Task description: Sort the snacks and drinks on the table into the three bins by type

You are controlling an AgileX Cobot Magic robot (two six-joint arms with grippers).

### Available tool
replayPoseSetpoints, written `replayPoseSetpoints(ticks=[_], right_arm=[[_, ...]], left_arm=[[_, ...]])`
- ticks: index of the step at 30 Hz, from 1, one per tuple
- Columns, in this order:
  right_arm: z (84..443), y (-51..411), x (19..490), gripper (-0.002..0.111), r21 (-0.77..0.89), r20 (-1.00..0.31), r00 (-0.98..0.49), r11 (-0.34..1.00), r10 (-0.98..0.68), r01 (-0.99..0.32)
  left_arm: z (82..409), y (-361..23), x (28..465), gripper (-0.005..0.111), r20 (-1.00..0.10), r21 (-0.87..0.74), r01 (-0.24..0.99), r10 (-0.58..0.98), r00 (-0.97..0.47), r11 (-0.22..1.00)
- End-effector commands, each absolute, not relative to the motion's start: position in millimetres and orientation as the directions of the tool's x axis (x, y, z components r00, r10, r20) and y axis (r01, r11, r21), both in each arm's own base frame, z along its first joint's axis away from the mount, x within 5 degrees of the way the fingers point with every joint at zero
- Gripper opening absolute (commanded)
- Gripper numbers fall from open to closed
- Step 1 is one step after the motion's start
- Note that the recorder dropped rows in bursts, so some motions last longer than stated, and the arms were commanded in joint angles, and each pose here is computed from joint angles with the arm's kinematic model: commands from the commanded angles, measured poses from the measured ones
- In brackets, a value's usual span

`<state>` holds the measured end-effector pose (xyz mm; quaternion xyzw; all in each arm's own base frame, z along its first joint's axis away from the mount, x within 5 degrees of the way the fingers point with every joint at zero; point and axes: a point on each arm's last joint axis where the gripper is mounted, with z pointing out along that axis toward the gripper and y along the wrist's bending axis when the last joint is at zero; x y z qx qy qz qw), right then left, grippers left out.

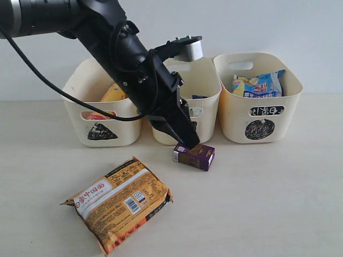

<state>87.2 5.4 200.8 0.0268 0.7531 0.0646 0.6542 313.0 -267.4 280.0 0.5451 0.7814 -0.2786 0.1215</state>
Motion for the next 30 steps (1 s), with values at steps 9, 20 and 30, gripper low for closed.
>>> replayPoseSetpoints(ticks=[9,20,30], right_arm=[[200,6,87,0.0,0.128,-0.983,-0.142,0.991,0.12,-0.047],[200,6,87,0.0,0.128,-0.983,-0.142,0.991,0.12,-0.047],[200,6,87,0.0,0.13,-0.982,-0.142,0.99,0.122,-0.047]], left_arm=[[286,-288,291,0.004,-0.521,-0.329,0.928,0.786,-0.332,0.173],[300,-300,265,0.004,-0.509,-0.239,0.966,0.834,-0.214,0.102],[327,-310,228,0.004,-0.516,-0.153,0.987,0.849,-0.117,0.044]])
